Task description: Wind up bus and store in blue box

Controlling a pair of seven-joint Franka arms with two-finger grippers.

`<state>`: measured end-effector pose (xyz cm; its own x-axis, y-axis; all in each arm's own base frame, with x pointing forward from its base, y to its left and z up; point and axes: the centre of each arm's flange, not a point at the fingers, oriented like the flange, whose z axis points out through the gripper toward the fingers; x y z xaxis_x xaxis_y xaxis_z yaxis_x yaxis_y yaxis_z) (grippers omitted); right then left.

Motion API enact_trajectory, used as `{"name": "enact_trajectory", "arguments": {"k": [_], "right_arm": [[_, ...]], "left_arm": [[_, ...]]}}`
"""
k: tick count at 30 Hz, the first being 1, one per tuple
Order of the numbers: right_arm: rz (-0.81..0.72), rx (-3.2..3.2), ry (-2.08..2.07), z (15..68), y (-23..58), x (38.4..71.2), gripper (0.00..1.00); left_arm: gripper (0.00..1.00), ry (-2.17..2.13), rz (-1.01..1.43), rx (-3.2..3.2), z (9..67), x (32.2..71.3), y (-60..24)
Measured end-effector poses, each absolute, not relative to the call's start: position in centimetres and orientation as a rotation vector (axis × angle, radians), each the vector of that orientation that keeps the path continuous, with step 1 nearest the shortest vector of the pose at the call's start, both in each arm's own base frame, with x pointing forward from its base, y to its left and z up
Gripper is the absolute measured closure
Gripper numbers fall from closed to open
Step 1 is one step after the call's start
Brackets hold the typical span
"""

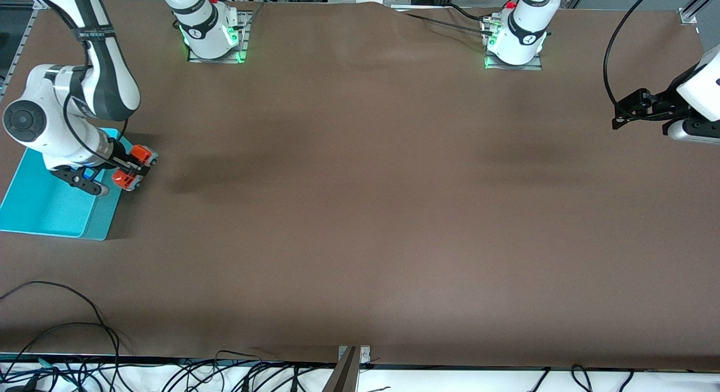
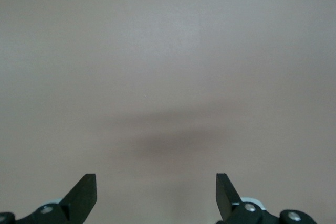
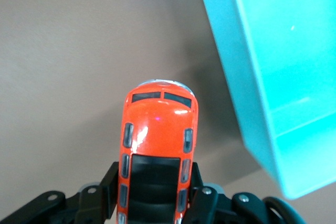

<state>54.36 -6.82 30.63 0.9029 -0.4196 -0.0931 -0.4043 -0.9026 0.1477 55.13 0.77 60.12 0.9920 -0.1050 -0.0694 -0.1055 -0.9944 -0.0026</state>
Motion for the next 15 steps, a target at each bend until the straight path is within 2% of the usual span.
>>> {"name": "enact_trajectory", "arguments": {"k": [15], "right_arm": [[-0.198, 2.917, -0.369, 32.6, -18.2, 53.2, 0.46]], "left_arm": [[0.0, 0.165, 0.109, -3.129, 60.1, 55.1, 0.8]]}}
